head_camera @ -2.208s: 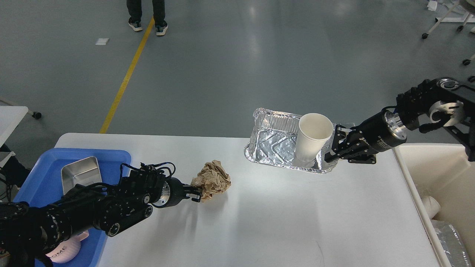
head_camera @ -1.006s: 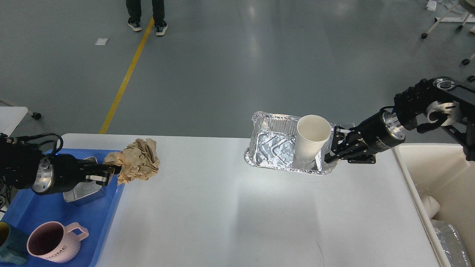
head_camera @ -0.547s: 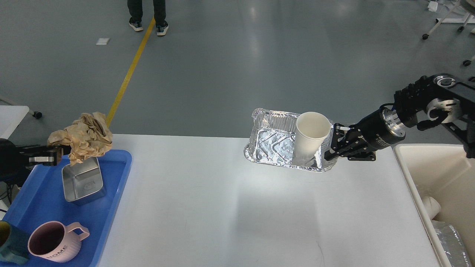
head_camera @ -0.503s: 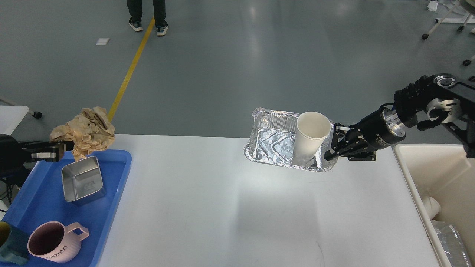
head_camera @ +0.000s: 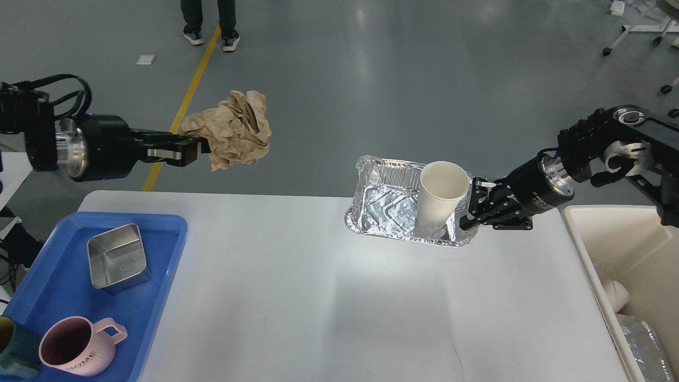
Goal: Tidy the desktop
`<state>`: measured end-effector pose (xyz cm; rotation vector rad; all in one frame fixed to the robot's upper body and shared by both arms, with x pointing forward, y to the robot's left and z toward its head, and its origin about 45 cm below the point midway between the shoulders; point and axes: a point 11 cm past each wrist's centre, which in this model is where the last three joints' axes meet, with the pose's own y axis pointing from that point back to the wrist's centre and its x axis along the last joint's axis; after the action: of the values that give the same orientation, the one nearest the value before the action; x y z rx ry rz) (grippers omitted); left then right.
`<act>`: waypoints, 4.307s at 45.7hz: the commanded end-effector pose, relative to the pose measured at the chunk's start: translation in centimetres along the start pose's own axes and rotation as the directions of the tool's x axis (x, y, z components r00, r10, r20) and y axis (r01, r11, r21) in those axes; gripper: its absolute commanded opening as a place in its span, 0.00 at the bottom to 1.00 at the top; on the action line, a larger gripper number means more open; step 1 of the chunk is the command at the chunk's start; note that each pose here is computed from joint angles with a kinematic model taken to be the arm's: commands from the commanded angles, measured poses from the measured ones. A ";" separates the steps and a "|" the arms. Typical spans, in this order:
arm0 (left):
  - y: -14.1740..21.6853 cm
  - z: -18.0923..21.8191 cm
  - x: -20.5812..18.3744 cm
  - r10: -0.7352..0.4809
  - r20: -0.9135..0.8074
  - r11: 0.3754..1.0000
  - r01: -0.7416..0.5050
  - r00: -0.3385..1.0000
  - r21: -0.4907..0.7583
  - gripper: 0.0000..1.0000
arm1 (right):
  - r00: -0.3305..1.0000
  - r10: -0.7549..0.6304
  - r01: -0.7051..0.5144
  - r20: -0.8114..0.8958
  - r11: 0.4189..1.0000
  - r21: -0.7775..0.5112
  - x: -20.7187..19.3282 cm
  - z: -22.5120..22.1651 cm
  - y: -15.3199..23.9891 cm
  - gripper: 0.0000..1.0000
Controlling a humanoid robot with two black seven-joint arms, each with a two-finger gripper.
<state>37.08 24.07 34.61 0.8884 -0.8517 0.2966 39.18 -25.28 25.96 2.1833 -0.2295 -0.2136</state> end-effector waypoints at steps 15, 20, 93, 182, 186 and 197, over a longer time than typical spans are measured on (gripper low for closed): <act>-10.3 4.3 1.9 -0.037 0.010 0.995 0.038 0.999 -0.090 0.04 | 1.000 -0.003 0.003 -0.001 1.000 0.000 -0.1 0.0 -0.1 0.00; -13.3 6.5 1.2 -0.065 0.026 0.990 0.068 0.998 -0.123 0.05 | 1.000 0.004 -0.004 -0.006 1.000 0.002 0.1 -0.3 0.1 0.00; -5.3 -8.5 2.9 0.317 -0.929 0.789 -0.598 0.194 0.144 0.97 | 0.910 0.270 -0.253 0.315 0.963 -0.093 1.2 12.4 8.6 0.00; -8.8 -13.3 -6.9 -0.003 -0.790 0.801 -0.475 -0.613 0.365 0.97 | -0.005 0.432 -0.752 0.902 0.593 -0.288 5.3 29.7 14.8 1.00; -8.6 -13.6 -7.3 -0.026 -0.765 0.791 -0.481 -0.644 0.378 0.97 | -0.015 0.402 -0.761 0.915 0.589 -0.271 6.8 27.6 12.7 1.00; -9.1 -13.6 -9.4 -0.029 -0.740 0.799 -0.460 -0.672 0.387 0.97 | 0.072 0.148 -0.983 0.986 0.178 0.045 10.2 22.6 13.6 1.00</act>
<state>43.67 30.23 18.55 -0.4225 0.9129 1.3203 41.20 -53.49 20.88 1.9248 -2.2534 -0.9703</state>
